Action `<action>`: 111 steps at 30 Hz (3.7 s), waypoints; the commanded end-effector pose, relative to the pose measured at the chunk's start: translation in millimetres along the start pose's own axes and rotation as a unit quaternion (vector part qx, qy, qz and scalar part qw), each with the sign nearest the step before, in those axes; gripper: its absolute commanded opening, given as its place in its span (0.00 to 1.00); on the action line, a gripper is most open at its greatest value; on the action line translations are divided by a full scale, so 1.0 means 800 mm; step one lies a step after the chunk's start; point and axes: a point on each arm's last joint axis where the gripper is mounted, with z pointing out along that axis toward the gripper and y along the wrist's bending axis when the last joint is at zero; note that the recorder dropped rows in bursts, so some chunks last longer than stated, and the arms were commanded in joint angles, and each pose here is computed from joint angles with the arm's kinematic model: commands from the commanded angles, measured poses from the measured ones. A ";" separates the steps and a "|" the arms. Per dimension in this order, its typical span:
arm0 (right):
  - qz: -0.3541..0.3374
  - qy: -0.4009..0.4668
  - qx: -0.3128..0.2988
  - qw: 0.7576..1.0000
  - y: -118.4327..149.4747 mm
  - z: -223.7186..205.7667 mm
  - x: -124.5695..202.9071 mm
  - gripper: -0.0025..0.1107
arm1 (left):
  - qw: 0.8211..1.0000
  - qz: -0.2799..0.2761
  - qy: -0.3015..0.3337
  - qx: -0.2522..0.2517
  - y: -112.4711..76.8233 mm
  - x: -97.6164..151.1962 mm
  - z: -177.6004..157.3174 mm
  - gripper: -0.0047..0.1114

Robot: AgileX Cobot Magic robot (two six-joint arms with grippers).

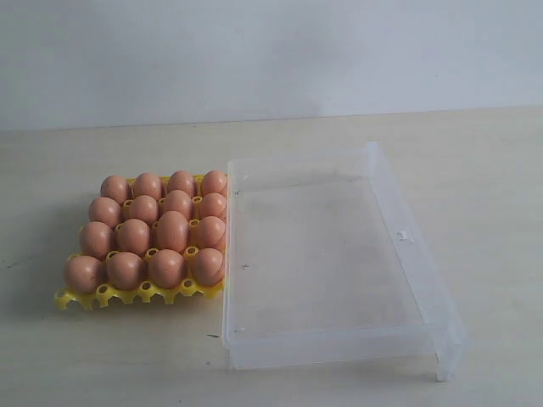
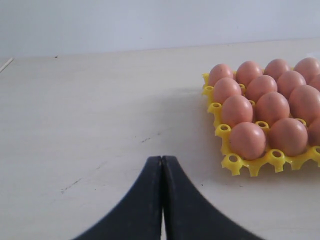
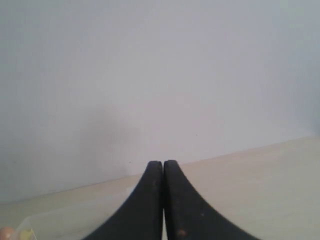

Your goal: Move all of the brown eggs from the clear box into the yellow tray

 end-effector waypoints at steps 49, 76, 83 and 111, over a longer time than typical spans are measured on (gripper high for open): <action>-0.054 0.039 0.004 0.998 -0.002 -0.001 0.011 0.02 | 1.000 0.000 -0.008 0.003 0.000 -0.003 -0.001 0.04; -0.054 0.039 0.004 0.998 -0.002 -0.001 0.011 0.02 | 1.000 0.000 -0.008 0.003 0.000 -0.003 -0.001 0.04; -0.053 0.039 0.004 0.998 -0.002 -0.001 0.011 0.02 | 1.000 0.000 -0.008 0.003 0.000 -0.003 -0.001 0.04; -0.053 0.039 0.004 0.998 -0.002 -0.001 0.011 0.02 | 1.000 0.000 -0.008 0.003 0.000 -0.003 -0.001 0.04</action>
